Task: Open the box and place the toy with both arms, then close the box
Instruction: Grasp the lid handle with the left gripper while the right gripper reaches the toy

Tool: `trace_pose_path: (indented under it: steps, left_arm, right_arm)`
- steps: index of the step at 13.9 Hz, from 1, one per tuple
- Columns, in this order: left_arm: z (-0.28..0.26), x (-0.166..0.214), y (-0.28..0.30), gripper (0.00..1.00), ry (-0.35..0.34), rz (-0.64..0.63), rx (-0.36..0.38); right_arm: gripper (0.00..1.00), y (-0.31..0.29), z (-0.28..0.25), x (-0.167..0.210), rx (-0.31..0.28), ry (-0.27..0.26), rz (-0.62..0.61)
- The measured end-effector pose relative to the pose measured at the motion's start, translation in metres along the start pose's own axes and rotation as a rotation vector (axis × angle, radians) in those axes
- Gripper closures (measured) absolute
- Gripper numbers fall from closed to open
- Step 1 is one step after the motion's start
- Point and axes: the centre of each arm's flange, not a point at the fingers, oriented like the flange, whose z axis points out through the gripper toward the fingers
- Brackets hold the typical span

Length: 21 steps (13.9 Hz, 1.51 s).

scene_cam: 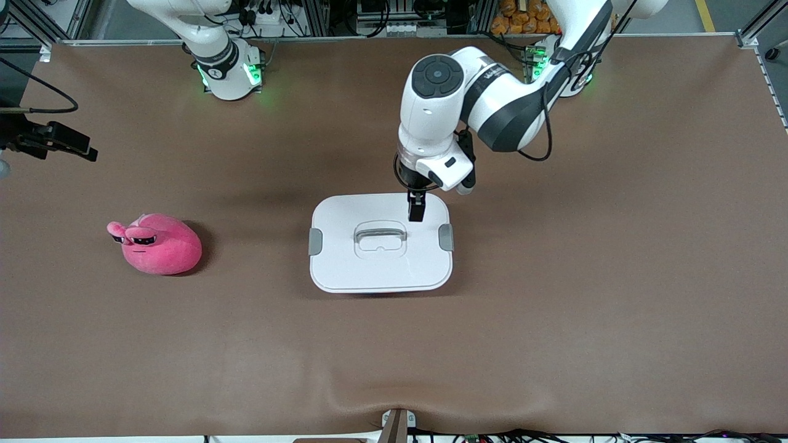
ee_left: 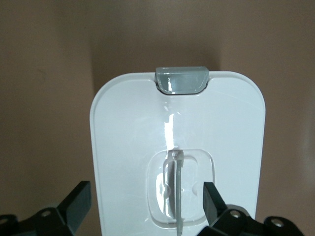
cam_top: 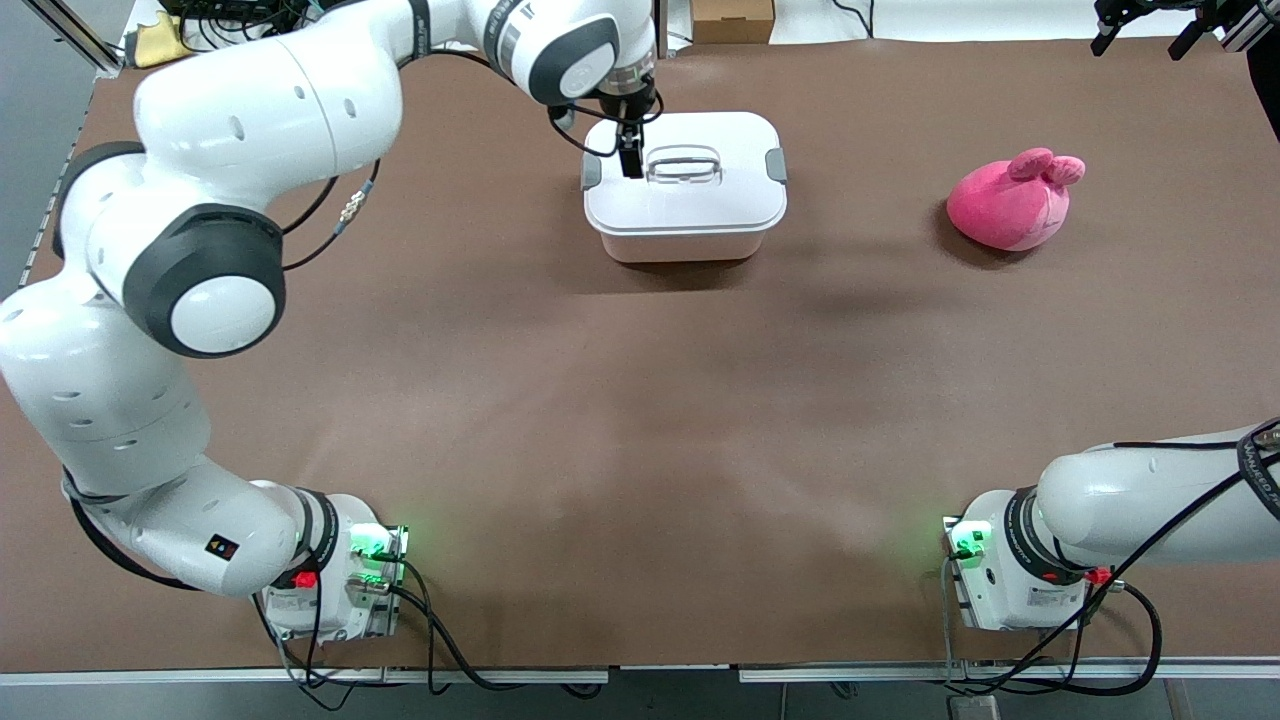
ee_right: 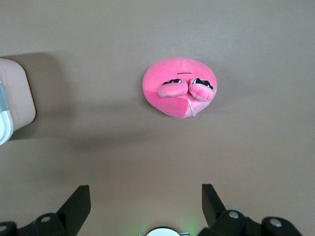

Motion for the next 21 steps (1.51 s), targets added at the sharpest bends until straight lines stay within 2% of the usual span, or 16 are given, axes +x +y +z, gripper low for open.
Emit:
trace_pose_path:
  steps: [4, 8, 11, 15, 18, 20, 21]
  left_arm:
    - [0.021, -0.023, -0.002, 0.06, -0.028, -0.095, -0.048]
    - [0.047, -0.037, -0.006, 0.09, -0.038, -0.115, -0.092]
    - [0.059, -0.043, -0.005, 0.15, -0.036, -0.103, -0.113]
    - [0.072, -0.046, -0.005, 0.19, -0.043, -0.077, -0.139]
    - [0.084, -0.046, -0.004, 0.21, -0.042, -0.076, -0.135]
    - [0.086, -0.046, -0.004, 0.36, -0.037, -0.068, -0.142]
    - [0.086, -0.046, -0.004, 0.36, -0.032, -0.058, -0.153]
  right_arm:
    - [0.00, 0.000, 0.000, 0.000, 0.000, 0.000, 0.000]
    - [0.00, 0.001, 0.002, 0.001, 0.000, -0.004, 0.002]
    - [0.00, 0.006, 0.013, 0.008, 0.001, -0.026, 0.012]
    - [0.00, 0.009, 0.057, 0.037, 0.000, -0.105, 0.017]
    - [0.00, -0.001, 0.112, 0.058, -0.007, -0.242, -0.002]
    - [0.00, -0.012, 0.131, 0.066, -0.014, -0.284, -0.019]
    - [0.00, -0.012, 0.137, 0.069, -0.014, -0.295, -0.025]
